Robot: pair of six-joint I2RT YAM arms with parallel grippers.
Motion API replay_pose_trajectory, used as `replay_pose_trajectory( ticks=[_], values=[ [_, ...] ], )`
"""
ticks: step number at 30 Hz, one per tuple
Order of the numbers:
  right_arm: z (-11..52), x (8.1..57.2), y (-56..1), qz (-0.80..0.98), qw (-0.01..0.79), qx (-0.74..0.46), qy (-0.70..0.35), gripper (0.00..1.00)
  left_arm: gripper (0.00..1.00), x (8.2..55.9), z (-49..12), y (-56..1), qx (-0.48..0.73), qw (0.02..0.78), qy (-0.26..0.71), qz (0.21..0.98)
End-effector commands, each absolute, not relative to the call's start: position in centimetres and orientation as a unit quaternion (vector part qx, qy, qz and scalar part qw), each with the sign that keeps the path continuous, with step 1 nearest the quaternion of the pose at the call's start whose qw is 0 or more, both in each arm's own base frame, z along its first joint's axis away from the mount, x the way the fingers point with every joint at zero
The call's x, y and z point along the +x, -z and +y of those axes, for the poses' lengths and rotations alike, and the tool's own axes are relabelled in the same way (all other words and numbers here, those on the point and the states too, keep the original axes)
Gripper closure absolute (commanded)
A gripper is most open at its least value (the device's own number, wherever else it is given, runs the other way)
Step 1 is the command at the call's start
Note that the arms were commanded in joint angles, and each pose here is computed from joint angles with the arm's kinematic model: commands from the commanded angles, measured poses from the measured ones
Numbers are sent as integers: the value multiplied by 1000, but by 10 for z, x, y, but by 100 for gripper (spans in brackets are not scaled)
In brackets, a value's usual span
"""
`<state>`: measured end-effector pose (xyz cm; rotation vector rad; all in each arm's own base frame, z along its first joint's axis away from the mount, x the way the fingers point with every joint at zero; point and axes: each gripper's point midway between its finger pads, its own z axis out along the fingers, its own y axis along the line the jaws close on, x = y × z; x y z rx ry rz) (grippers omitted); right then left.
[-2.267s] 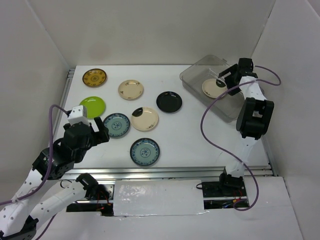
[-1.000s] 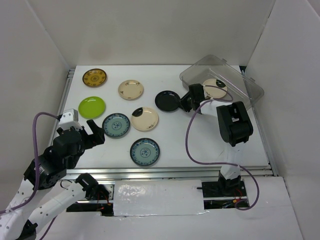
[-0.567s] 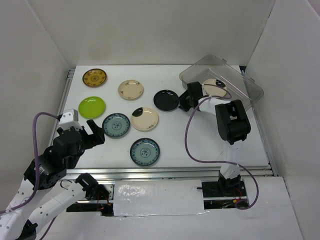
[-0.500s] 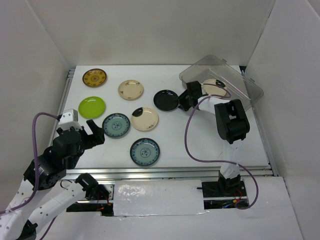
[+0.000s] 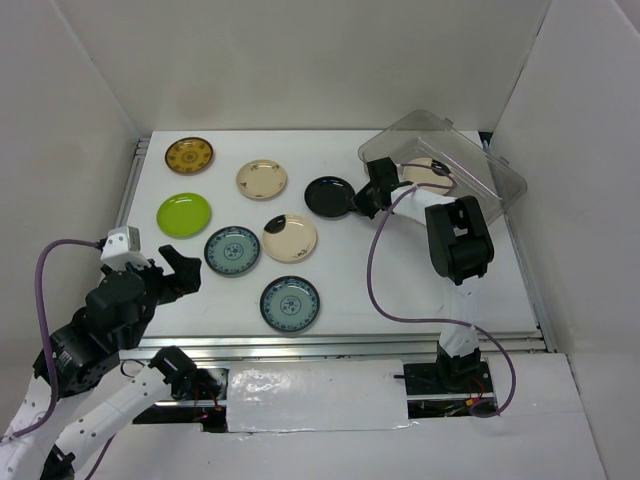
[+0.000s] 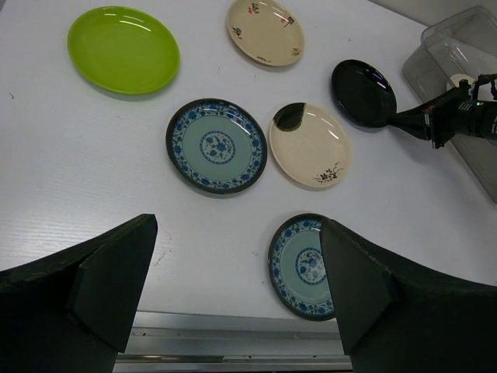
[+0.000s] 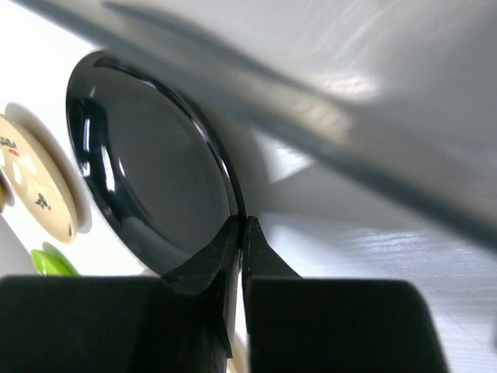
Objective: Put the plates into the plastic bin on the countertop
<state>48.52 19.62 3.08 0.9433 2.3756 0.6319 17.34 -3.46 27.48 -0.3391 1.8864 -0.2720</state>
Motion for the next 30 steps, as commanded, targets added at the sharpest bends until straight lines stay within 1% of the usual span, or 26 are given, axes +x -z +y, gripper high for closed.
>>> replay_pose_trajectory(
  ticks=[1, 4, 7, 8, 10, 11, 14, 15, 18, 20, 21, 22, 24, 25, 27, 28, 30],
  values=[
    [204, 478, -24, 880, 233, 343, -231, 100, 1, 175, -31, -282, -158, 581, 120, 789],
    [203, 476, -22, 880, 230, 343, -236, 100, 1, 175, -31, -283, -158, 581, 121, 789],
    [204, 471, -34, 873, 239, 337, -260, 100, 1, 176, -33, -282, -156, 579, 119, 791],
    [207, 471, -59, 866, 257, 325, -279, 100, 1, 176, -33, -280, -155, 578, 118, 793],
    [210, 471, -87, 857, 278, 308, -305, 100, 1, 178, -35, -280, -152, 576, 117, 794],
    [213, 470, -119, 849, 292, 287, -333, 100, 1, 178, -35, -279, -150, 575, 116, 796],
    [210, 473, -183, 833, 310, 244, -388, 100, 1, 180, -37, -278, -148, 570, 111, 800],
    [200, 477, -201, 829, 317, 243, -392, 100, 1, 181, -37, -276, -148, 568, 108, 802],
    [181, 479, -232, 824, 337, 235, -391, 100, 1, 180, -36, -277, -151, 570, 109, 800],
    [170, 480, -238, 825, 340, 231, -389, 100, 1, 180, -35, -278, -152, 571, 111, 799],
    [162, 478, -234, 826, 336, 237, -385, 100, 1, 179, -34, -278, -154, 573, 112, 797],
    [141, 480, -243, 815, 353, 257, -381, 100, 1, 178, -34, -279, -155, 574, 112, 796],
    [110, 483, -243, 801, 372, 287, -371, 100, 1, 178, -34, -278, -155, 574, 112, 796],
    [72, 490, -243, 789, 387, 325, -350, 100, 1, 178, -34, -279, -155, 574, 113, 796],
    [39, 495, -237, 784, 389, 356, -327, 100, 1, 179, -34, -278, -154, 572, 110, 798],
    [12, 501, -227, 779, 390, 383, -306, 100, 1, 179, -35, -278, -153, 572, 110, 798],
    [-15, 506, -220, 776, 392, 406, -281, 100, 1, 180, -35, -277, -153, 570, 109, 800]
  ],
)
